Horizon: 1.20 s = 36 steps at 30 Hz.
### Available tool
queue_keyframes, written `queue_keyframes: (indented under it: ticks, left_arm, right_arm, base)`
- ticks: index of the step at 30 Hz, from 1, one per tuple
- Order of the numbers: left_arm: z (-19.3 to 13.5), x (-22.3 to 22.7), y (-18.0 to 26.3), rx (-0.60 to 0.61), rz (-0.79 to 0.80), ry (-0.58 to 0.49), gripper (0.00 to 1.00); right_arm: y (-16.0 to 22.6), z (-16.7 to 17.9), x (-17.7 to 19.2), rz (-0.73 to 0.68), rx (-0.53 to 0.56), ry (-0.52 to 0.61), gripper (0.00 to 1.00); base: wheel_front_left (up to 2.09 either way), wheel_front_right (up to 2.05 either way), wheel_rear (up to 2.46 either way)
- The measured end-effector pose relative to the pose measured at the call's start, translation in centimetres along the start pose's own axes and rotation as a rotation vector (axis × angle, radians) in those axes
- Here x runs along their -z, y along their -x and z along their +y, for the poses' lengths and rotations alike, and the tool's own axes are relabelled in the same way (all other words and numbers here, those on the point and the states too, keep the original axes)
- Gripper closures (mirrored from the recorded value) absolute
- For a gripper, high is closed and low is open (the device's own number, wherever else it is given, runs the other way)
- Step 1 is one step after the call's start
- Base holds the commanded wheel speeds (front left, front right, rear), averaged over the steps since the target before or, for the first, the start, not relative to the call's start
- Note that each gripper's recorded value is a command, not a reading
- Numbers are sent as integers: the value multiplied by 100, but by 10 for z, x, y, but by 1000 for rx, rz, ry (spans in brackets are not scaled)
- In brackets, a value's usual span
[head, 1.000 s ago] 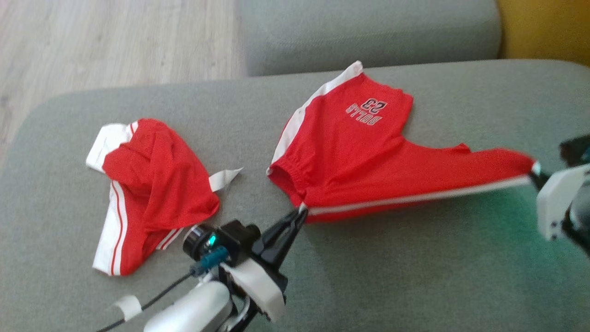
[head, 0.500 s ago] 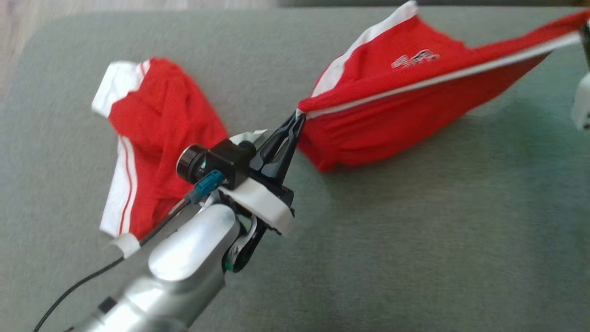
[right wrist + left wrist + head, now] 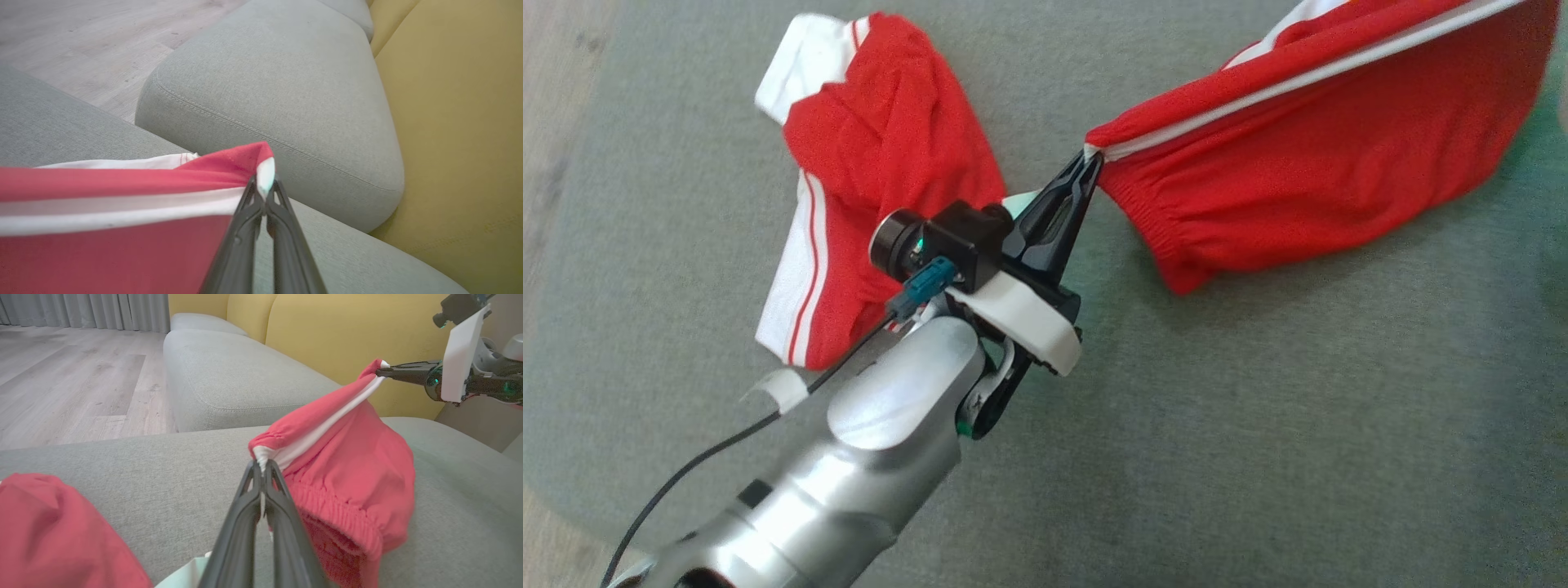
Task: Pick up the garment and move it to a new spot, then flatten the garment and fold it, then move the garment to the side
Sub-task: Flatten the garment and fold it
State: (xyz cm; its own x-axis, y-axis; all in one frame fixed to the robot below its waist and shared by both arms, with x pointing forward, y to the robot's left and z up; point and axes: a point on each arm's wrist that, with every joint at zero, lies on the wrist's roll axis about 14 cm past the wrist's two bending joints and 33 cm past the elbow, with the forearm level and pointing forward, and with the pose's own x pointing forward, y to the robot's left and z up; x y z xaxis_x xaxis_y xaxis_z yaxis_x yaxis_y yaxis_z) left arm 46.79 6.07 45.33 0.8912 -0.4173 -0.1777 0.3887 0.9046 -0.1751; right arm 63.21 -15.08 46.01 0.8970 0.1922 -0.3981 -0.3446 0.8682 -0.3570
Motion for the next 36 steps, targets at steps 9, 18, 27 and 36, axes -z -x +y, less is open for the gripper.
queue_keyframes:
  ticks: [9,18,27,36]
  left_arm:
    - [20,19,-8,-40,45,-3,100]
    - [26,32,-11,-50,78,-1,68]
    - [24,25,-9,-55,71,-16,0]
    - [28,-25,3,-128,-68,-36,0]
  right_arm:
    - [-45,35,22,65,-75,38,100]
    - [-63,42,24,33,-84,3,0]
    - [-43,24,6,-62,-32,-82,0]
    - [8,2,-36,-291,52,-300,0]
  base:
    - [0,0,0]
    - [0,0,0]
    - [0,0,0]
    - [0,0,0]
